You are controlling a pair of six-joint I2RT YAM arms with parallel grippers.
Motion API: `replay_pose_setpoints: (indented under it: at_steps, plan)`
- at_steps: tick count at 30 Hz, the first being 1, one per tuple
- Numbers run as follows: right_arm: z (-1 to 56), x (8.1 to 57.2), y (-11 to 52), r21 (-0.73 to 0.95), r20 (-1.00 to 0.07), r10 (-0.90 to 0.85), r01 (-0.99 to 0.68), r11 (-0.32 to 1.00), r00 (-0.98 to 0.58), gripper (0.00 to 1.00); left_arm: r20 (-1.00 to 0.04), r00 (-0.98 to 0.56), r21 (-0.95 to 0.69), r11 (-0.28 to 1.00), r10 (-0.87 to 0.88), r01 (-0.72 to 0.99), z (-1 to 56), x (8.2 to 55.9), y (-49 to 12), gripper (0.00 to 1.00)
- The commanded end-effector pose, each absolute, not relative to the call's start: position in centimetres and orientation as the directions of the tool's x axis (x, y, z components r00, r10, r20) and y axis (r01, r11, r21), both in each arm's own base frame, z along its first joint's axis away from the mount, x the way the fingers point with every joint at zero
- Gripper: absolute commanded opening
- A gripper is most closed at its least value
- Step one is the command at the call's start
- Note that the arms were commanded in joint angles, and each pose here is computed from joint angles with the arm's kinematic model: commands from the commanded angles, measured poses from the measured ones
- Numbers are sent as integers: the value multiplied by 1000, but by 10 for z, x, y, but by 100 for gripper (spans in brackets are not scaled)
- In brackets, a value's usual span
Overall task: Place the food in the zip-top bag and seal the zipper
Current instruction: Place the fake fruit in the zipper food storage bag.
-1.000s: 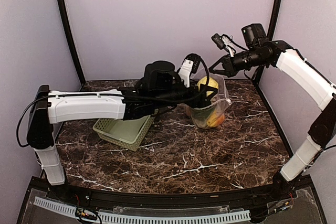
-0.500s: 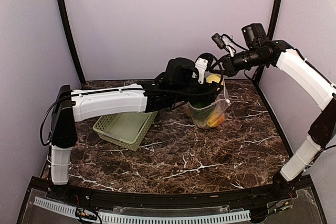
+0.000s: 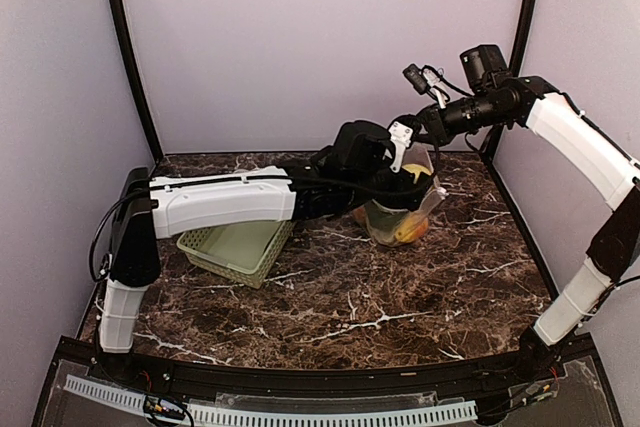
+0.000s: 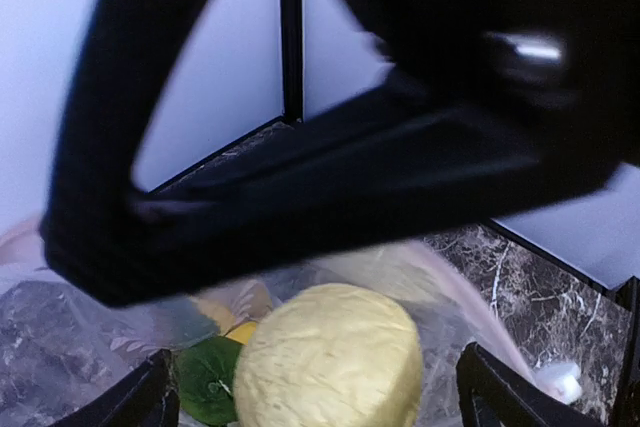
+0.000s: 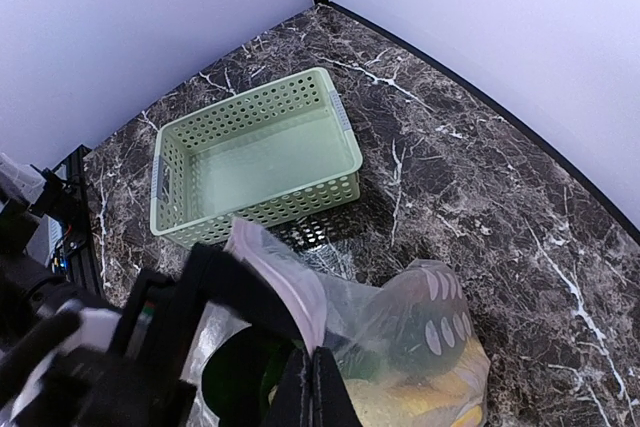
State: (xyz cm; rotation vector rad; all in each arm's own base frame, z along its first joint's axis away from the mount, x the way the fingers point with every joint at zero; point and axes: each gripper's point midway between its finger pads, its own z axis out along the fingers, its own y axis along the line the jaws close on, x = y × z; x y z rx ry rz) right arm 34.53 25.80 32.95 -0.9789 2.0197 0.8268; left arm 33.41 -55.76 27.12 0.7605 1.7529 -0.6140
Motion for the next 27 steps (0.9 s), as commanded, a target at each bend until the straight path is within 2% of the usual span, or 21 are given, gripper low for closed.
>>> replay_pose_setpoints:
  at_steps: [1, 6, 12, 17, 20, 23, 25, 27]
  plan:
    - [339, 351, 259, 214, -839, -347, -841, 496, -419, 0, -983, 0, 109, 592, 182, 798, 355, 268, -560, 98]
    - [336, 352, 260, 218, -836, -351, -842, 493, -421, 0, -986, -13, 87, 582, 166, 808, 366, 252, -549, 99]
    - [337, 347, 259, 197, -843, -364, -857, 477, -396, 0, -992, 22, 94, 606, 125, 790, 392, 240, -502, 98]
    - [345, 327, 263, 182, -864, -374, -901, 394, -338, 0, -979, 54, 171, 644, 198, 746, 362, 233, -448, 99]
    - [350, 309, 267, 182, -874, -381, -930, 319, -302, 0, -977, -7, 142, 678, 212, 721, 349, 237, -419, 98]
    - [354, 283, 275, 187, -879, -399, -958, 216, -261, 0, -966, -25, 151, 641, 256, 752, 338, 229, -412, 94]
    - [357, 268, 278, 188, -884, -402, -969, 161, -239, 0, -948, 5, 195, 569, 319, 799, 326, 217, -413, 91]
    - [359, 258, 279, 181, -886, -409, -974, 135, -221, 0, -905, 91, 285, 434, 415, 854, 308, 199, -413, 88]
